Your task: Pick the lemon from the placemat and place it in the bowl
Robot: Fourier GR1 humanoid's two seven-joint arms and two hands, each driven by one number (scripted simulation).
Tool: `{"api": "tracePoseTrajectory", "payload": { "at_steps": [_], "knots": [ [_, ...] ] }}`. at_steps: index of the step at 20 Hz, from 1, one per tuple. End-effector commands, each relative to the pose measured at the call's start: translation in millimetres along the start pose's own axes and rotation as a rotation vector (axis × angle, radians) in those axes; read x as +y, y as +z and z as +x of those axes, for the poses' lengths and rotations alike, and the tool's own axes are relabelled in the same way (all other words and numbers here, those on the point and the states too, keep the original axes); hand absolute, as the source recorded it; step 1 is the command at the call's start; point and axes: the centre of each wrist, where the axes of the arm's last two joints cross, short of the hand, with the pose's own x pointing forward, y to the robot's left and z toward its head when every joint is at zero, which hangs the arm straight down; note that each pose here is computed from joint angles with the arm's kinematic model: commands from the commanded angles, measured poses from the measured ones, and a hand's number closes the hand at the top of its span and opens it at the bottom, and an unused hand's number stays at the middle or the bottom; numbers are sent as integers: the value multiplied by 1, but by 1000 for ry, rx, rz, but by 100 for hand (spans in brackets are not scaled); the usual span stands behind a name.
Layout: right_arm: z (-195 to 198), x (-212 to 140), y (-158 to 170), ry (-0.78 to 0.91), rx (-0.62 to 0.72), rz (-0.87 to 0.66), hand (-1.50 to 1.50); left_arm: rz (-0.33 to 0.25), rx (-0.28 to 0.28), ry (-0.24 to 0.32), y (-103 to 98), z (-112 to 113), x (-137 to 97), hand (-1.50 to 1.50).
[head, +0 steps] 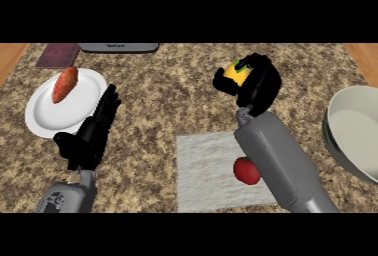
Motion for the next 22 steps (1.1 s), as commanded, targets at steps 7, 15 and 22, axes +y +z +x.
{"api": "tracePoseTrajectory", "payload": {
  "at_steps": [7,15,22],
  "knots": [
    [116,-41,-22,161,-22,-220,150,6,12,14,6,-10,-4,0],
    [139,-71,-56,242,38,-282,150,10,18,10,14,-15,-3,0],
    [135,-128,-116,220,109,-332,150,18,3,2,8,-16,-8,0]
  ]
}}
